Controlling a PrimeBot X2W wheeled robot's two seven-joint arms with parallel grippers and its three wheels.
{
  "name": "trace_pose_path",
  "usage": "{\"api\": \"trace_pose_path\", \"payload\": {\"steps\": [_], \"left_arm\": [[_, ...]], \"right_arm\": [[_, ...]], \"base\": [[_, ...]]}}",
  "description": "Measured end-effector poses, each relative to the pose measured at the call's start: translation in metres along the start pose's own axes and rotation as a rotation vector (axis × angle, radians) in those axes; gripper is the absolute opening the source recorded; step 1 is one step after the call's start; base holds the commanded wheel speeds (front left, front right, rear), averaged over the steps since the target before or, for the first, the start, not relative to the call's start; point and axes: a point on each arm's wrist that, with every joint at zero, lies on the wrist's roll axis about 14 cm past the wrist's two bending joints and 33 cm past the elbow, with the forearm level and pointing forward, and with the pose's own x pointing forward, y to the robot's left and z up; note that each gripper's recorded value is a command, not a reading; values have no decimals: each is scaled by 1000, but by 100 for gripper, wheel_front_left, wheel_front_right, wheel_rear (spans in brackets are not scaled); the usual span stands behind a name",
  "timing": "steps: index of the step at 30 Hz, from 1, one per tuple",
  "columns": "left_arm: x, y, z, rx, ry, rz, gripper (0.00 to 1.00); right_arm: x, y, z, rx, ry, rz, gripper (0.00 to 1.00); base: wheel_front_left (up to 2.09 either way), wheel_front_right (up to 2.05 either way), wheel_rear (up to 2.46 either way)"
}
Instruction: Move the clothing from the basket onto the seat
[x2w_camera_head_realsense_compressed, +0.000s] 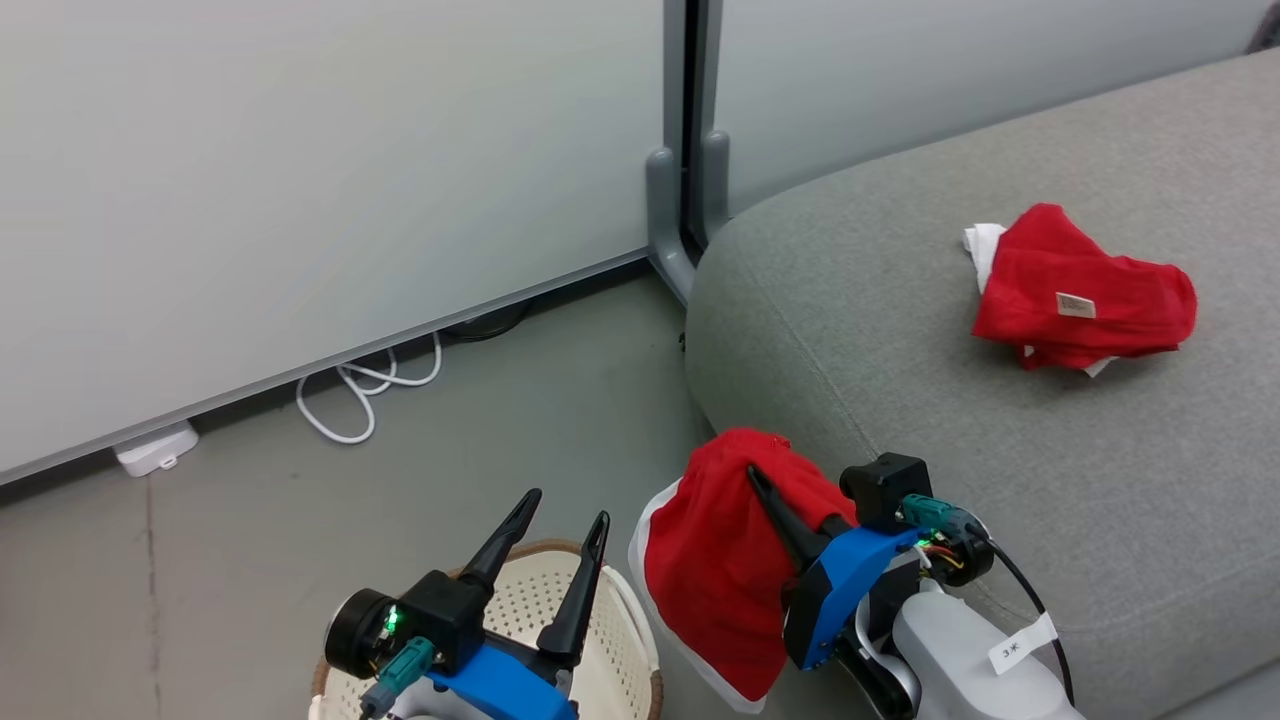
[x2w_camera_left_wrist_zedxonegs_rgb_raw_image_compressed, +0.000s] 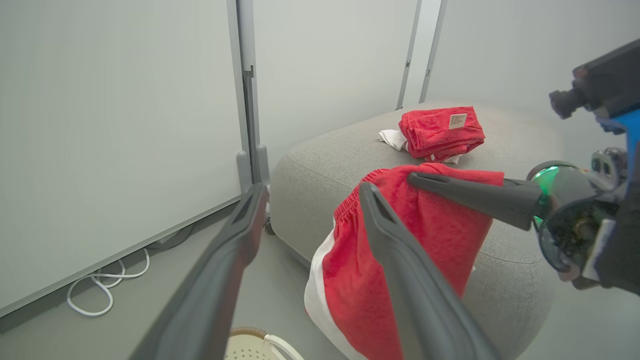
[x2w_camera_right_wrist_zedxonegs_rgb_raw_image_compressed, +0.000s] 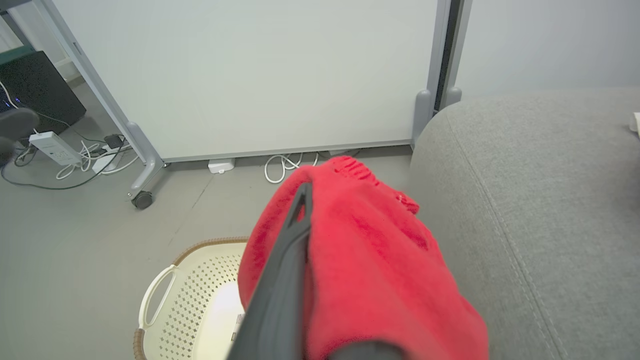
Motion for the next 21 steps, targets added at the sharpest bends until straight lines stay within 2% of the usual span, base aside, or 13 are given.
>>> {"api": "trace_pose_path", "payload": {"steps": [13, 21], "left_arm": [[32, -43, -11, -15, 31, -166, 100], [43, -62, -15, -18, 44, -235, 100]], "right_arm": [[-36, -51, -2, 26, -11, -164, 0], [-55, -71, -3, 37, -17, -236, 0]], "base": [[0, 0, 0], [0, 0, 0]]}}
